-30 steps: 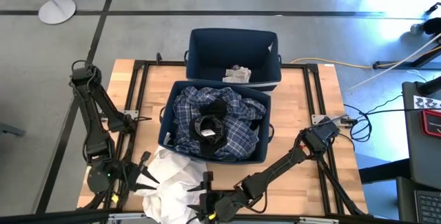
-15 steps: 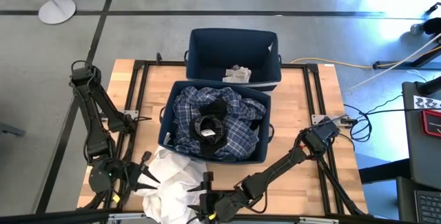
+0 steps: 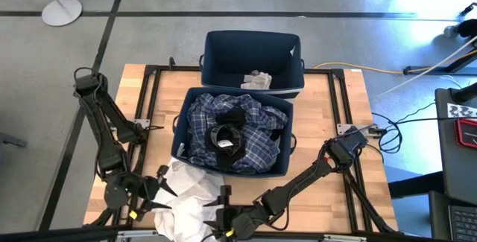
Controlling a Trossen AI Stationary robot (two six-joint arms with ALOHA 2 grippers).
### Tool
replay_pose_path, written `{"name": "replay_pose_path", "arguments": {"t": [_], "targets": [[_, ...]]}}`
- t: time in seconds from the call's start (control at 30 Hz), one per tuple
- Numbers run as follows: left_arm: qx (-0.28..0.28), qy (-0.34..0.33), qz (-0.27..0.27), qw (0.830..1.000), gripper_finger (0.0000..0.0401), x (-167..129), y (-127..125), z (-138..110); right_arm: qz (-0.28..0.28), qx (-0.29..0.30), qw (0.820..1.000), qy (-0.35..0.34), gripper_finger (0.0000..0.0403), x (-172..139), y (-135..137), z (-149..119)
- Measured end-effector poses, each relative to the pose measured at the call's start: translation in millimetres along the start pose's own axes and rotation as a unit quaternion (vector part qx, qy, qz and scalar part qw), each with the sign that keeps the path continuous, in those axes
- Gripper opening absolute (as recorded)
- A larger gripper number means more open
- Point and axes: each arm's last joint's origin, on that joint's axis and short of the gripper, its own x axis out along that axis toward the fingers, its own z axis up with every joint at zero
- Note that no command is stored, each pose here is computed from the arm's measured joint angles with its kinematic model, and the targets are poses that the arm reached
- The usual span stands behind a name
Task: Sort clothes
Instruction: Put the white polo shirt into the top blue laundry bin
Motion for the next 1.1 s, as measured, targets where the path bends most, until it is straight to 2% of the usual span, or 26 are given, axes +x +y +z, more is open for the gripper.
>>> {"name": "replay_pose_path", "arguments": {"t": [0.17,0.3,0.4,0.63,0.87,1.1], "targets": [[-0.029,0.049,-0.019,0.998,0.0236,6,3,-6,-0.004,0.003,1.000,0.007,0.0237,0,0,-1],[-0.071,0.108,-0.025,0.991,0.0255,4,5,-15,-0.009,0.009,1.000,0.011,0.0237,0,-1,-2],[-0.090,0.139,0.009,0.986,0.0256,3,6,-26,-0.009,0.010,1.000,0.011,0.0237,0,-1,-2],[-0.097,0.158,0.058,0.981,0.0255,22,2,-54,-0.015,0.010,1.000,0.016,0.0237,1,-1,-5],[-0.070,0.163,0.066,0.982,0.0252,54,-10,-75,-0.024,0.009,0.999,0.038,0.0237,12,-4,-22],[-0.055,0.159,0.095,0.981,0.0251,81,-3,-83,-0.027,0.003,0.998,0.057,0.0237,25,-10,-38]]}}
